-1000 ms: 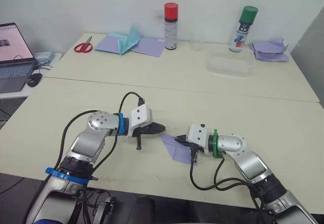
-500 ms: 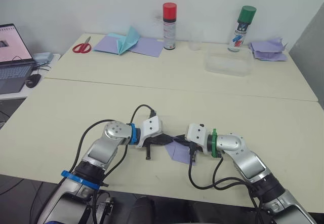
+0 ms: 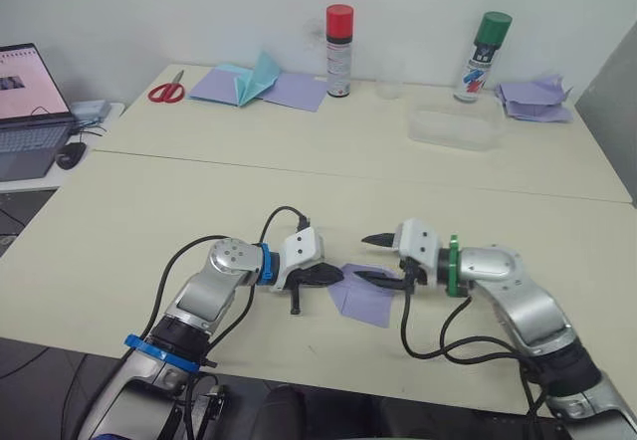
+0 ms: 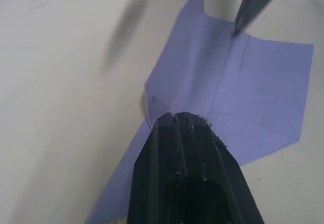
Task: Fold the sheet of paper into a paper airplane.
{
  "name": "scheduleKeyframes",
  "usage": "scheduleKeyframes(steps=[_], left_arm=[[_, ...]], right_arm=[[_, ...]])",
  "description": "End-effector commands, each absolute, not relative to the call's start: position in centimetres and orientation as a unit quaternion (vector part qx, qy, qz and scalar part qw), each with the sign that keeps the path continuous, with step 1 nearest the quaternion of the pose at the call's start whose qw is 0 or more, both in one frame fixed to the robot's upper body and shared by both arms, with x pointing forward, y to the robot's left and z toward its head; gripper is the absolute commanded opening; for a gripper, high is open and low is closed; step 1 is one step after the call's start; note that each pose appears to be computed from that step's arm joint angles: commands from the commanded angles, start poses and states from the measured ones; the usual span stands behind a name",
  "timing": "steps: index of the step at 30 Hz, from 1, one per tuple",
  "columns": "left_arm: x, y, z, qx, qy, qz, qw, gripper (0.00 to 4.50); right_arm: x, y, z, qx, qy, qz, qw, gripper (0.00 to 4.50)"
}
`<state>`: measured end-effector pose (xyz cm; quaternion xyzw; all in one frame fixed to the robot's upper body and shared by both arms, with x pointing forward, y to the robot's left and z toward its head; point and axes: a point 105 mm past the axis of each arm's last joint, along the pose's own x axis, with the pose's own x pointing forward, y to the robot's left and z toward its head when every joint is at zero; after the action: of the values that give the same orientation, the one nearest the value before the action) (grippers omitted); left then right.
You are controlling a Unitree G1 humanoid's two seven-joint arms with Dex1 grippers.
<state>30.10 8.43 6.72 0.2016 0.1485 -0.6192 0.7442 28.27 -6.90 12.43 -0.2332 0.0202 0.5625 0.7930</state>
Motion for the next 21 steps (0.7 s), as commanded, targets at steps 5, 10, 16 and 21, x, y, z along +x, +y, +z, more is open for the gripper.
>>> scheduleKeyframes(steps=[5, 10, 16, 21], left_arm=[[29.4, 9.5, 3.9, 0.186, 0.221, -0.605, 0.742, 0.0], [29.7, 9.5, 4.1, 0.189, 0.222, -0.602, 0.743, 0.0], [29.4, 9.7, 3.9, 0.194, 0.227, -0.606, 0.737, 0.0], [29.5, 9.6, 3.9, 0.195, 0.227, -0.606, 0.737, 0.0]], right_arm=[[26.8, -4.9, 10.7, -0.211, 0.027, 0.581, 0.785, 1.46], [27.8, -4.7, 8.1, -0.222, 0.058, 0.555, 0.8, 0.03], [27.3, -5.8, 6.1, -0.239, 0.09, 0.559, 0.789, 0.03], [26.7, -6.7, 4.9, -0.257, 0.11, 0.56, 0.78, 0.03]])
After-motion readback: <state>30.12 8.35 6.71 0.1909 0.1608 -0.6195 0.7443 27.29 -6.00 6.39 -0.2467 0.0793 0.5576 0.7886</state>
